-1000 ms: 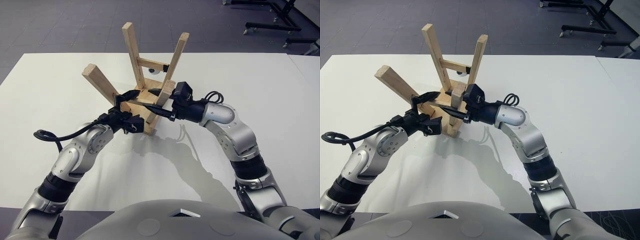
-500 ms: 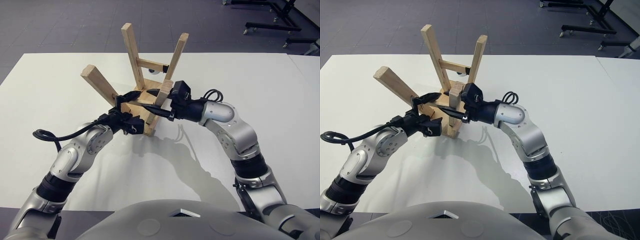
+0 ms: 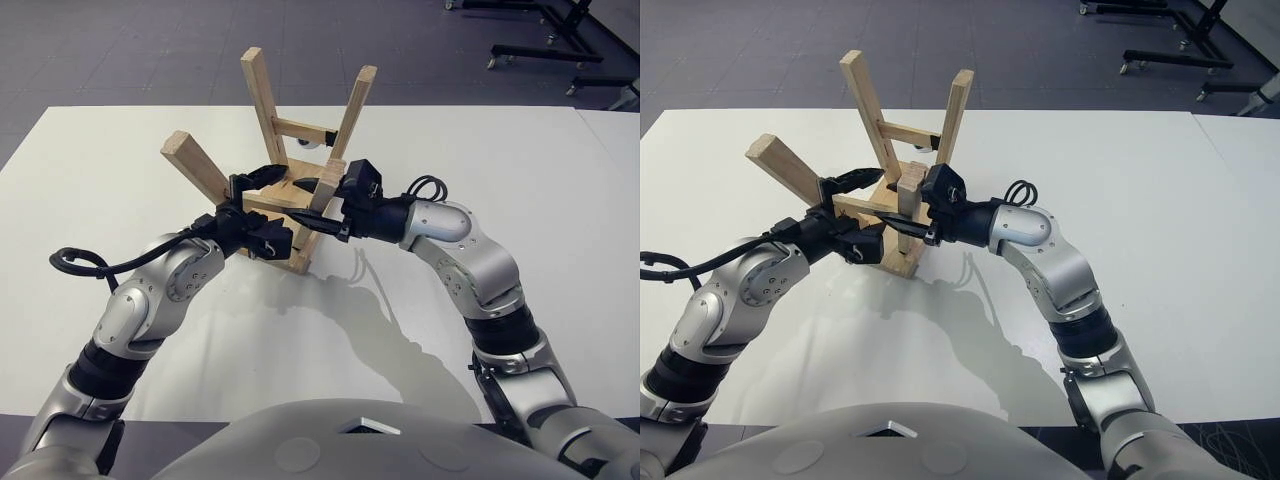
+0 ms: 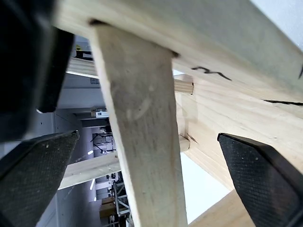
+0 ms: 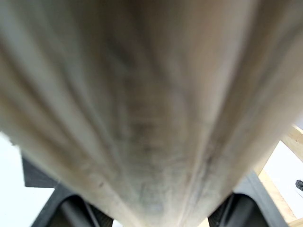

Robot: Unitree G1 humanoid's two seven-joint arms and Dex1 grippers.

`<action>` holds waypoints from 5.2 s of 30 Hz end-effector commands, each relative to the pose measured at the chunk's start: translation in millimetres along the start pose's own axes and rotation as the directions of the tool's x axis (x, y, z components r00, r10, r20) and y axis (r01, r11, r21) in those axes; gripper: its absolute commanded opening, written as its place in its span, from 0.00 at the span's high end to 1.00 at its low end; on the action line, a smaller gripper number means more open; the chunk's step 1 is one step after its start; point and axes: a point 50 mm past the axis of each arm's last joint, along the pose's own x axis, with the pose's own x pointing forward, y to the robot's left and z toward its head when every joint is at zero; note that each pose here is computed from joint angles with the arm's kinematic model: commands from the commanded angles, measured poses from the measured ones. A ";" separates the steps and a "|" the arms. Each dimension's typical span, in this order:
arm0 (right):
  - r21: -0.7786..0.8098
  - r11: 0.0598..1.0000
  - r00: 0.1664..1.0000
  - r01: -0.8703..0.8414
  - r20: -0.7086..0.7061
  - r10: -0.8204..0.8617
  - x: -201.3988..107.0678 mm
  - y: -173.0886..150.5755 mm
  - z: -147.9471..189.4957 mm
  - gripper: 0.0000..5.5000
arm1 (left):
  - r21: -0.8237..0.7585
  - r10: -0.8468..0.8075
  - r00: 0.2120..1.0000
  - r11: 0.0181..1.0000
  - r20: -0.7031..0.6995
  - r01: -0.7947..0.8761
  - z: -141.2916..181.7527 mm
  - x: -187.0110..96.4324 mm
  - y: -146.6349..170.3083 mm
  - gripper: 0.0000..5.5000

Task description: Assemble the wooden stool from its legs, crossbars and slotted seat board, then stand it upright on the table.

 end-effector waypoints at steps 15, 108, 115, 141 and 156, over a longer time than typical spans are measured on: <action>0.052 0.999 0.998 -0.016 -0.054 0.019 0.0 2.6 -9.4 0.62 | -0.011 -0.176 0.984 0.984 0.002 0.176 5.0 -2.1 -66.5 0.02; 0.026 1.000 0.989 0.005 -0.150 -0.001 3.1 -10.4 -12.0 0.62 | -0.135 -0.169 0.985 0.977 -0.036 0.163 12.3 2.5 -99.4 0.02; 0.027 1.000 0.987 0.002 -0.163 0.002 2.5 -7.8 -14.7 0.62 | -0.066 -0.005 0.995 0.998 -0.098 -0.002 -13.4 0.6 -35.2 0.02; -0.014 1.000 0.957 0.020 -0.289 -0.023 -0.4 -9.2 -36.6 0.62 | -0.141 -0.053 0.991 0.989 -0.120 0.036 -11.5 2.0 -64.5 0.02; 0.025 0.999 0.965 0.022 -0.263 -0.015 -0.5 -9.1 -40.6 0.62 | -0.251 -0.225 0.969 0.949 -0.103 0.193 3.1 0.7 -139.5 0.02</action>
